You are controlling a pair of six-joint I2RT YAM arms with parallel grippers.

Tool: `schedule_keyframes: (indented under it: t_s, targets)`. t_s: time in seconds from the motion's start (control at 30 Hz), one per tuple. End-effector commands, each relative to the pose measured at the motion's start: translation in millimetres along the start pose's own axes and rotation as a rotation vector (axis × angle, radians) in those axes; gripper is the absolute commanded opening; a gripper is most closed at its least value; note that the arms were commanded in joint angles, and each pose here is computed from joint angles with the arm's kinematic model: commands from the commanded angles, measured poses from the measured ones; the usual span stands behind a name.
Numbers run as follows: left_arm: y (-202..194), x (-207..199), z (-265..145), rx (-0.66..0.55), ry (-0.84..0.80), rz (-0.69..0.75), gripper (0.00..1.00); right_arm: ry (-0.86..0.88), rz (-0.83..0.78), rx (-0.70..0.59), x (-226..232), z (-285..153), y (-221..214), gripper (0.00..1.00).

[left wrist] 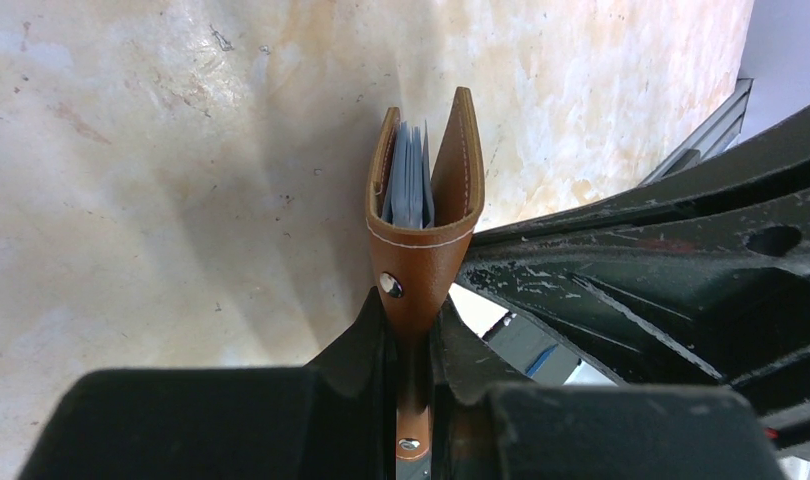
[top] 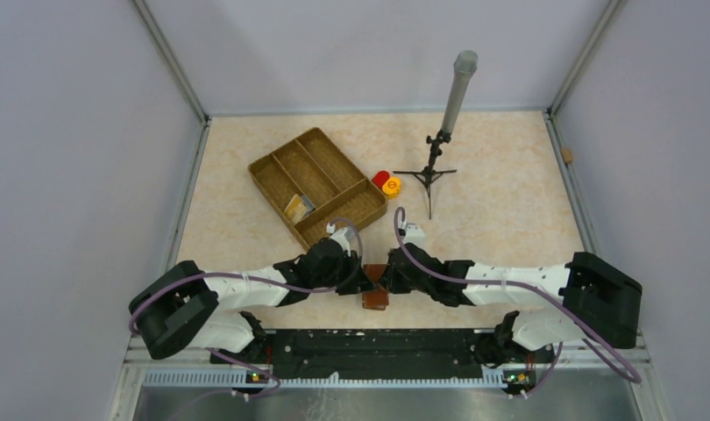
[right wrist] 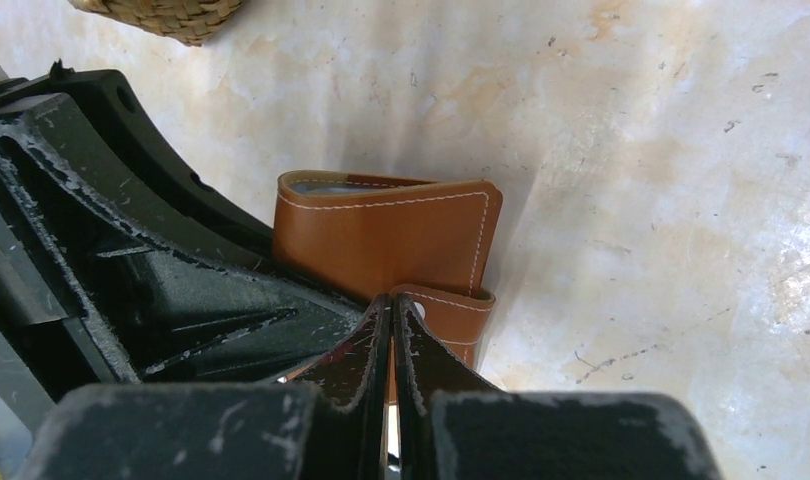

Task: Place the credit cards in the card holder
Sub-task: Close the card holder at the center of the board.

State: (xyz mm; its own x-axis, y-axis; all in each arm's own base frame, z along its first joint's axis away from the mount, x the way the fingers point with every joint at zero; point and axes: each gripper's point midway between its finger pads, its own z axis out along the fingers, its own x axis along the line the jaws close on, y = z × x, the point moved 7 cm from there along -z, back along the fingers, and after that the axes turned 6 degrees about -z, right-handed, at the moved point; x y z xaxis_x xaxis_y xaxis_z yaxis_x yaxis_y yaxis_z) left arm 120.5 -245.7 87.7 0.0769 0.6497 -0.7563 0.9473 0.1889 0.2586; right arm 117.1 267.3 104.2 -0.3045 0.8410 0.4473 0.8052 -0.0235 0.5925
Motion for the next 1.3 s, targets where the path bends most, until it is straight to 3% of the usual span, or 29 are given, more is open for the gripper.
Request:
schedule_keyframes:
  t_s: [0.0,0.83,1.27]
  targets:
    - [0,0,2,0.007,0.004,0.016,0.00,0.021,0.022,-0.023,1,1,-3,0.00]
    - [-2,3,8,0.010,-0.001,-0.024,0.00,0.100,0.199,-0.068,-18,2,-24,0.00]
    - [-3,5,12,0.020,0.011,-0.032,0.00,0.137,0.195,-0.202,-13,-17,-3,0.00]
